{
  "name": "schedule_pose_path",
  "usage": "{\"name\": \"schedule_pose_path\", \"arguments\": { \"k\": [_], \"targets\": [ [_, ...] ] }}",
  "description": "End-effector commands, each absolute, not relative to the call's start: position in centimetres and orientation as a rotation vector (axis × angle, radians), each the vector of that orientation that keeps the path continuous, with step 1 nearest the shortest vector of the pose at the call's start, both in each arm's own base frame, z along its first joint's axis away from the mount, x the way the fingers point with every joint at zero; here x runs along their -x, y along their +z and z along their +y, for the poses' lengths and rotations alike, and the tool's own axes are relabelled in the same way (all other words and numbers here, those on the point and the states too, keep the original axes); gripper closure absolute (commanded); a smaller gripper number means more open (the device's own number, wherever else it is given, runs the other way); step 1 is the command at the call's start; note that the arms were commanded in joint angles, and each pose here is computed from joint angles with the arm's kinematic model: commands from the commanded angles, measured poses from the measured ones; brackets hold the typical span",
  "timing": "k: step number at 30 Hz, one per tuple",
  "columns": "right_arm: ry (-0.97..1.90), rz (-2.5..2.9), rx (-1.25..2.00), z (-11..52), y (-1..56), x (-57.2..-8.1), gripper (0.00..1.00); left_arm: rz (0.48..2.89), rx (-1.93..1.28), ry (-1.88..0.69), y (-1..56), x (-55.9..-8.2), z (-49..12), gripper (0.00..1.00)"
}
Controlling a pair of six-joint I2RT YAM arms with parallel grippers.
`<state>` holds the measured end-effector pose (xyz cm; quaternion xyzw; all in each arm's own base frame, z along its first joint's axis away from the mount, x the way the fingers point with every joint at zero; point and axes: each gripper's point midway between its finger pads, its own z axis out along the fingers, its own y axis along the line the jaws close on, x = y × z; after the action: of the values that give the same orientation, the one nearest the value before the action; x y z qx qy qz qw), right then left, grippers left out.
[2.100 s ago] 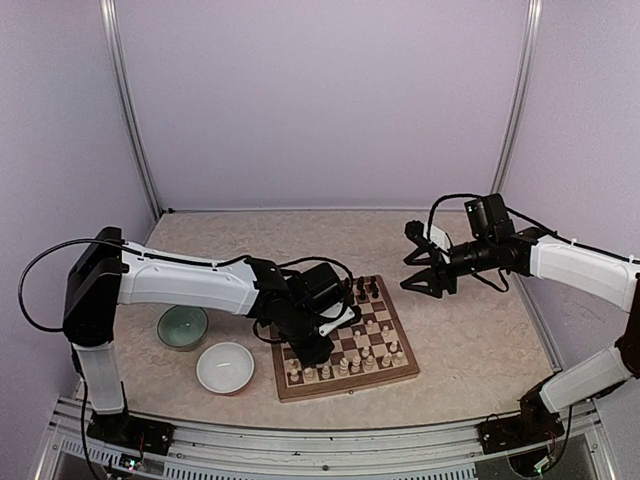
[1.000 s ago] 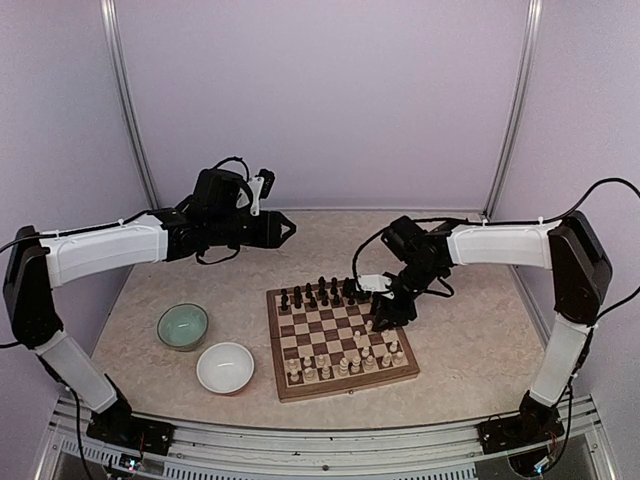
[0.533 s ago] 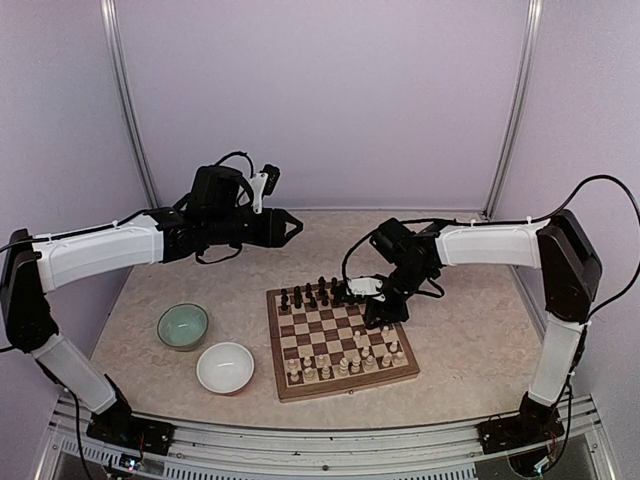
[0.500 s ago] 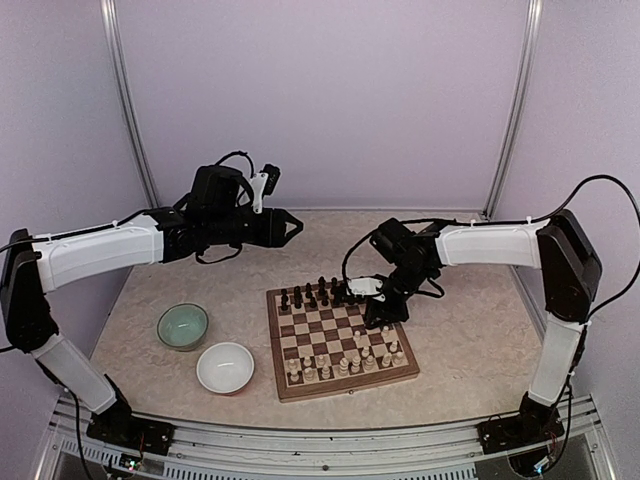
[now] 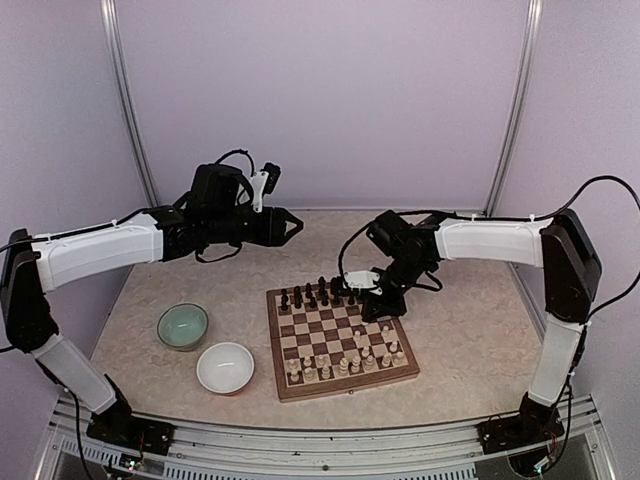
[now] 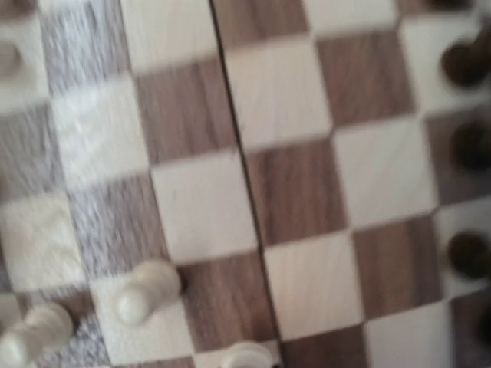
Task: Set up the chess pieces on the board
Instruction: Pick up the pawn from the chessboard, then place the pawn at d2.
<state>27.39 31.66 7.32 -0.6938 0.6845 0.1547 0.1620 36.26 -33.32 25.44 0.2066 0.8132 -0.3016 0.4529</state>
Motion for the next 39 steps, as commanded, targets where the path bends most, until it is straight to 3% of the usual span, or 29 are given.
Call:
{"name": "schedule_pose_path", "arguments": {
  "k": [1,12,39],
  "targets": [
    [0.484,1.829,1.981,34.2,12.3,-26.3,0.92,1.953,-0.511,-0.743,27.8,-36.6,-33.1,0.51],
    [0.594,1.751,2.203,37.7,10.8,-21.0,0.93,1.944,-0.507,-0.764,28.3,-36.6,-32.8,0.51],
    [0.617,1.788,2.328,38.9,6.6,-19.3,0.92,1.950,-0.529,-0.770,28.0,-36.5,-33.1,0.50]
  ]
}}
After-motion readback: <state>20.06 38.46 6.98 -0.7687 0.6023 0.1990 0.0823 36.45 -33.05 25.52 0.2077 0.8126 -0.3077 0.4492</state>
